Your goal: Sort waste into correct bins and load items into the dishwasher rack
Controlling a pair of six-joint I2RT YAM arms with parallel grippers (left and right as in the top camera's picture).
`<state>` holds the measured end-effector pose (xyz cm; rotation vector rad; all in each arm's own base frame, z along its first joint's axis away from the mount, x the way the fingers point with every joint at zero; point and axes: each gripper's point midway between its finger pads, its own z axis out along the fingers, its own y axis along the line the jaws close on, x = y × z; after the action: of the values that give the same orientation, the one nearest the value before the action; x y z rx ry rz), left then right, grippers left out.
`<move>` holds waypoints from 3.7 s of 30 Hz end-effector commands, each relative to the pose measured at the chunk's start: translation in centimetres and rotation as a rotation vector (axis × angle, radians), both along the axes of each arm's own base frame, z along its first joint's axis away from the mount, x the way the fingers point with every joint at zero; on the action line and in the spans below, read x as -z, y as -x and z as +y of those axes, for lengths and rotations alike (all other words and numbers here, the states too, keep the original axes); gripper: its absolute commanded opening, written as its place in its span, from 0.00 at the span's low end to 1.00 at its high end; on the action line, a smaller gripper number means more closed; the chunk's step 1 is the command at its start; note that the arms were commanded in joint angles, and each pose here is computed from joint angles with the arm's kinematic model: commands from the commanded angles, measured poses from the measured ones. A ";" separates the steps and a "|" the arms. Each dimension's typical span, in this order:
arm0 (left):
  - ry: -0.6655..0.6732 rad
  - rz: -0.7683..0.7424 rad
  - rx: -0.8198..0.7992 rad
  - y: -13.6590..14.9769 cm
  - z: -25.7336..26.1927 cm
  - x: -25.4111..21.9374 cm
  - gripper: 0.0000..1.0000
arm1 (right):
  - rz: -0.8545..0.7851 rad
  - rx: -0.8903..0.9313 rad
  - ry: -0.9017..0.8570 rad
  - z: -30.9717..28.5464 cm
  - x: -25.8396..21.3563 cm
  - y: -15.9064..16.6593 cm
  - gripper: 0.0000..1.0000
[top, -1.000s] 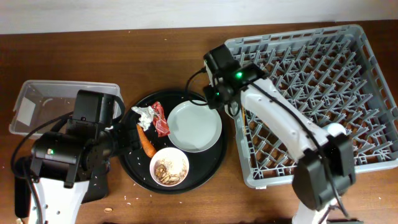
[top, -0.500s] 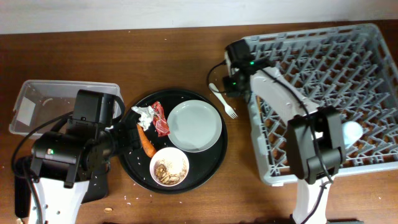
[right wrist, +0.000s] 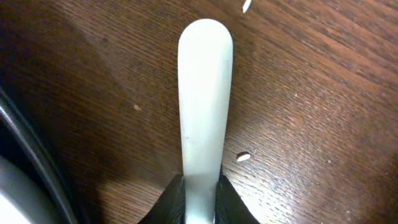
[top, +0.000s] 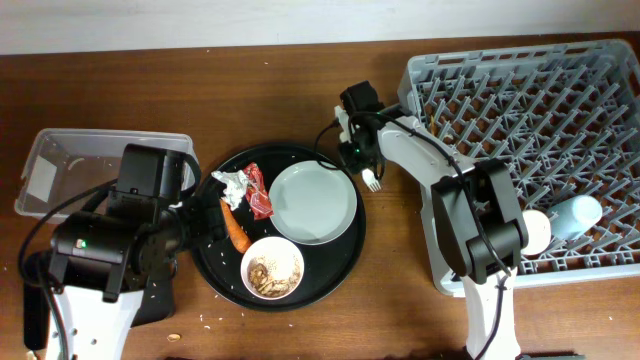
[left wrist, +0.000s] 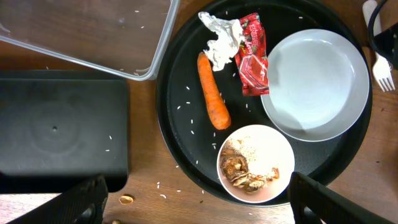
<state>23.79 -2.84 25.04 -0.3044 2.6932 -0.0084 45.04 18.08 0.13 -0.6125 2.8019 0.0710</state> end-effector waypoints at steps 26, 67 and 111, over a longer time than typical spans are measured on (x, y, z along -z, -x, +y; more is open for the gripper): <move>0.008 -0.016 0.006 -0.4 -0.2 -0.1 0.93 | -0.018 0.047 0.038 -1.3 -4.4 0.5 0.19; -0.010 0.046 0.016 0.9 0.1 0.5 0.99 | 0.195 0.339 -0.083 -11.2 -7.3 7.3 0.07; 0.045 -0.070 0.177 2.4 -1.3 -2.2 0.99 | -0.005 0.245 -0.320 -3.5 -18.0 11.3 0.57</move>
<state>21.41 -3.99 26.68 -0.0975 2.6628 -0.1148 34.58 16.53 17.97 -0.2211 2.7147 0.5975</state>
